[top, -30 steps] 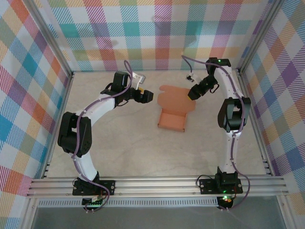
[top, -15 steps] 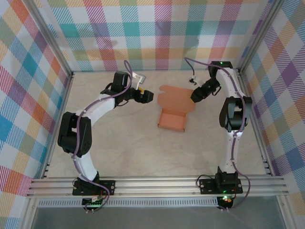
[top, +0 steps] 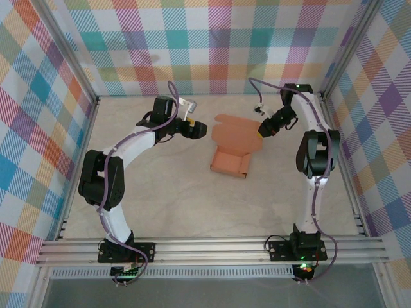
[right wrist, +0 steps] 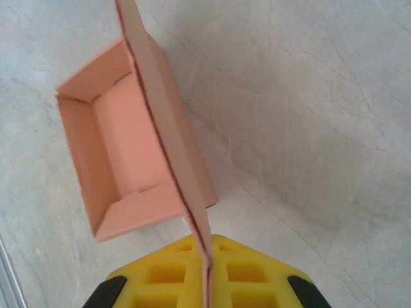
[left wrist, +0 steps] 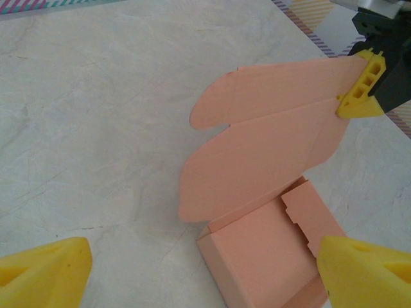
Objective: Fold the paper box
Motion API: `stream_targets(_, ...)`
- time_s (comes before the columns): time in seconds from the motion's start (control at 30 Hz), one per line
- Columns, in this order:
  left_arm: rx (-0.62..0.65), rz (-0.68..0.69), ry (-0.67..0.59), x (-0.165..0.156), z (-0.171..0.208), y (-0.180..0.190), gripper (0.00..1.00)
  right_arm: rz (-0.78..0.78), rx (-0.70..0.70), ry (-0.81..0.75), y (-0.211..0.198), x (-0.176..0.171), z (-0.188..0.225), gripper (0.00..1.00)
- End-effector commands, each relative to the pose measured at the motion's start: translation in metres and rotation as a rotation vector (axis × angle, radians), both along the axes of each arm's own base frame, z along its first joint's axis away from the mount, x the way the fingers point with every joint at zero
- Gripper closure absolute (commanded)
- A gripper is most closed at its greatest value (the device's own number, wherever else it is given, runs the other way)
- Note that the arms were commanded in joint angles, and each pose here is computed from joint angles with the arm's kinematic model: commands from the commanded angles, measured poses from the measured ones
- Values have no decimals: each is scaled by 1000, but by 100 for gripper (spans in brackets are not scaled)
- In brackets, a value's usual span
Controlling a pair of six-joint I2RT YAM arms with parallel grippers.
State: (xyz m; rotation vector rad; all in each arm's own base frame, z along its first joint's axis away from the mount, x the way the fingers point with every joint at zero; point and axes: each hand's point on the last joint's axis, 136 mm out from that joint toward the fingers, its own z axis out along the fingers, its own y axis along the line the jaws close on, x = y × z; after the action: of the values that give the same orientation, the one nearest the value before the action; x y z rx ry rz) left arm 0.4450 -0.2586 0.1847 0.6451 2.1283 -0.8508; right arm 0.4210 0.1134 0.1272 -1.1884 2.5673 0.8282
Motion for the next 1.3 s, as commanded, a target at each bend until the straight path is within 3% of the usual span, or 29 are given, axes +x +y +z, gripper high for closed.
stream_targets(0.0,-27,-16,-35,8,14,-4,9,41,-9,-101,2,-3,7,100)
stream_targets(0.27,31,-173,-78,19,16,-20,8,102,-11,-202,11,-8,13,100)
stream_targets(0.6,122,-385,-121,5,16,-30,15,148,37,-249,31,-16,35,100)
stream_targets(0.97,269,-435,-140,25,-7,-33,32,187,48,-230,41,-21,38,100)
stream_targets(1.1,258,-501,-141,23,-11,-40,38,192,52,-224,43,-22,39,100)
stream_targets(1.27,232,-560,-133,22,-15,-47,51,194,56,-217,44,-22,40,100)
